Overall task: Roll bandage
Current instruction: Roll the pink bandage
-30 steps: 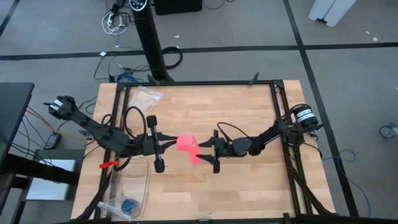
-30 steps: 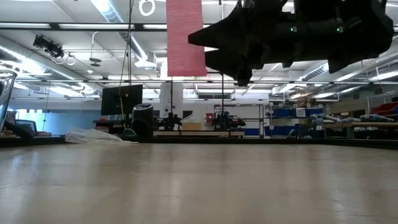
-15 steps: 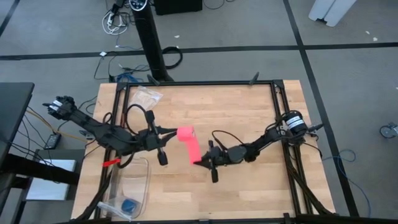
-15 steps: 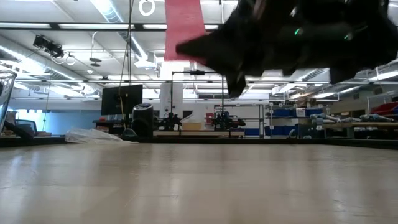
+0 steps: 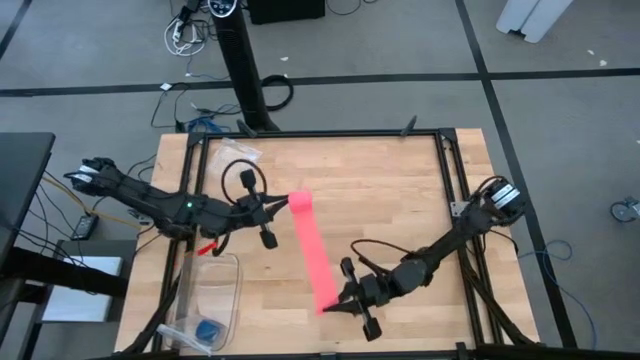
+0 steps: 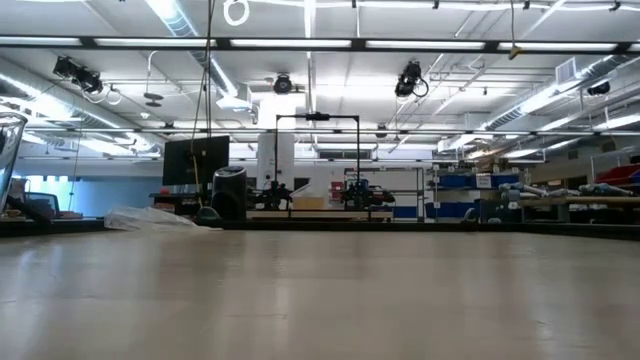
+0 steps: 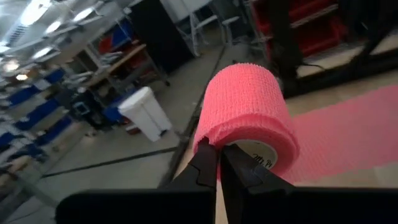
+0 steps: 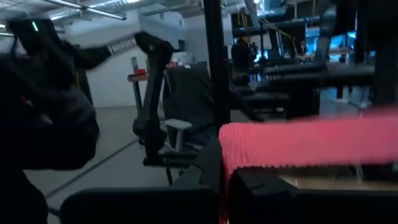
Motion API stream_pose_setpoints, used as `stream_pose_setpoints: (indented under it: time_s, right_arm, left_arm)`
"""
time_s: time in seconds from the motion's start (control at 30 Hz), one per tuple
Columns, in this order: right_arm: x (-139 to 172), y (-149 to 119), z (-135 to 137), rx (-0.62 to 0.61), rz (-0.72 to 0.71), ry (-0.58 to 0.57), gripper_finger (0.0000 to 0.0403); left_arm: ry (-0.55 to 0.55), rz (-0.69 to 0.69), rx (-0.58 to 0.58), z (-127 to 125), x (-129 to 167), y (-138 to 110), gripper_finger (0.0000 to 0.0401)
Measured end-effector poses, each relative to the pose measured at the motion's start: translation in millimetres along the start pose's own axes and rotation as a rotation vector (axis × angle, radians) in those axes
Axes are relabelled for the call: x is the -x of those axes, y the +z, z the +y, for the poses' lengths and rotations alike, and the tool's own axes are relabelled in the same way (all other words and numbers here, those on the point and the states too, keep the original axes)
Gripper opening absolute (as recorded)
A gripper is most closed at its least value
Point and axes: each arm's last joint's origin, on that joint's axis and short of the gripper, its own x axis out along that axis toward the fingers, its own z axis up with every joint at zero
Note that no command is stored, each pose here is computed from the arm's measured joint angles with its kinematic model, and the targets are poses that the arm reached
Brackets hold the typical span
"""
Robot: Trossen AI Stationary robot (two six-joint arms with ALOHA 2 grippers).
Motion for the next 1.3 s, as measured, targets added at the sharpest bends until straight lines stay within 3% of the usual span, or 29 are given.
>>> stream_pose_setpoints:
  time_s: [0.3, 0.6, 0.93, 1.3]
  right_arm:
    - [-21, 87, -4, 0.054, 0.025, -0.066, 0.0001]
    - [-32, 144, -51, 0.087, -0.014, -0.204, 0.0000]
    - [-33, 157, -115, 0.101, -0.016, -0.368, 0.0000]
    - [-25, 142, -160, 0.016, 0.169, -0.512, 0.0026]
  left_arm:
    - [-0.027, 0.063, -0.037, -11, -4, -30, 0.0008]
    - [-0.110, 0.033, -0.093, -31, 2, -30, 0.0008]
    - [-0.160, -0.017, -0.138, -53, 10, -26, 0.0008]
    - [-0.191, -0.078, -0.118, -60, 23, -11, 0.0008]
